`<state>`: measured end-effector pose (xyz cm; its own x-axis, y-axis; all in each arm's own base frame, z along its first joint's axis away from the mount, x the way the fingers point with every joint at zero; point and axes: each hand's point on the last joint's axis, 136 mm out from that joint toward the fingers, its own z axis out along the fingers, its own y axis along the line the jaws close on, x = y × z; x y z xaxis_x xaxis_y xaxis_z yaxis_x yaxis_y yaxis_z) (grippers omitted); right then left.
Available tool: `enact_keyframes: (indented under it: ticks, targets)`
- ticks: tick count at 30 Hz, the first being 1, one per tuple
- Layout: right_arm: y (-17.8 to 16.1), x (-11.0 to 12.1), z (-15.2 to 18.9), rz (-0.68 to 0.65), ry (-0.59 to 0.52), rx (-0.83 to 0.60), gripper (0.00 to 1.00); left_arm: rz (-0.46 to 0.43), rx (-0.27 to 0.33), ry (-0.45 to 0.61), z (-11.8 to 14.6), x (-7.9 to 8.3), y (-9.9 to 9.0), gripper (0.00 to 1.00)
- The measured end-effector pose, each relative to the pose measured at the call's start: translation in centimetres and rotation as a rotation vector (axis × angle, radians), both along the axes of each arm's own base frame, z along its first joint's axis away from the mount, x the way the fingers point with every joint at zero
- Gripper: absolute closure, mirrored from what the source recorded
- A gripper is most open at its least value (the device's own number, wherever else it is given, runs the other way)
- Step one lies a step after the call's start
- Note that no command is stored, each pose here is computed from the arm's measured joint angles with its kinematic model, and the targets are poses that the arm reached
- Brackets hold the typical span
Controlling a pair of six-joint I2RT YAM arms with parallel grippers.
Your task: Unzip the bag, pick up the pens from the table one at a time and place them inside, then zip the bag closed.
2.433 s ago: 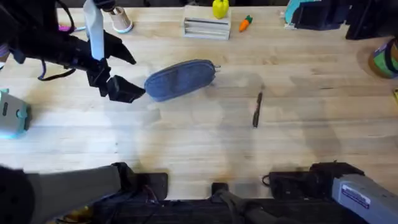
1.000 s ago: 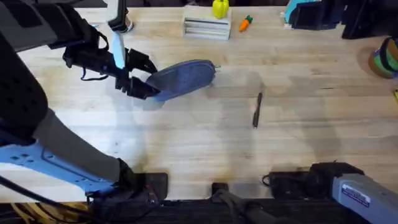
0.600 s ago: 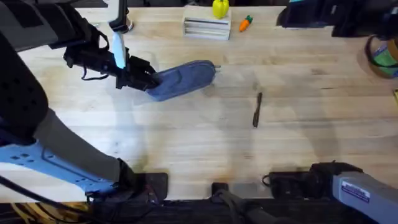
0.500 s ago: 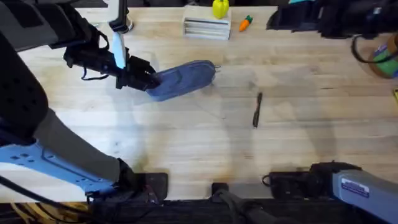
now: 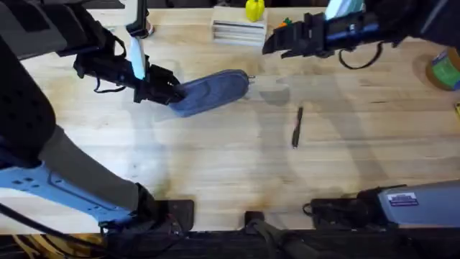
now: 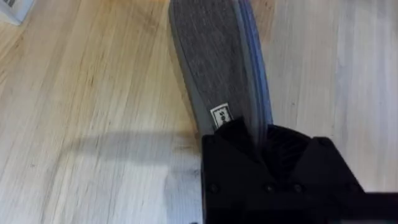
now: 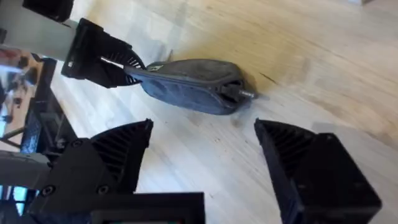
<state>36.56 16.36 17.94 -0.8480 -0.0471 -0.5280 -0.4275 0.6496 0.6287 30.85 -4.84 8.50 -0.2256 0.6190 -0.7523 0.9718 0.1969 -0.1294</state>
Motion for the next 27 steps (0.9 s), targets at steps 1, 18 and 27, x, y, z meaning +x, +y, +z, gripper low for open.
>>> enact_keyframes:
  ticks: [1, 18, 27]
  targets:
    - [0.5, 0.3, -0.3, 0.004, 0.007, 0.009, 0.007, 0.000, 0.000, 0.000, 0.0, 0.0, 0.0, 0.960]
    - [2.4, 2.4, -7.7, -0.024, 0.248, 0.113, 0.007, 0.000, 0.000, 0.000, 0.0, 0.0, 0.0, 0.960]
    - [3.3, 3.1, -10.5, 0.006, 0.268, 0.143, 0.007, 0.000, 0.000, 0.000, 0.0, 0.0, 0.0, 0.959]
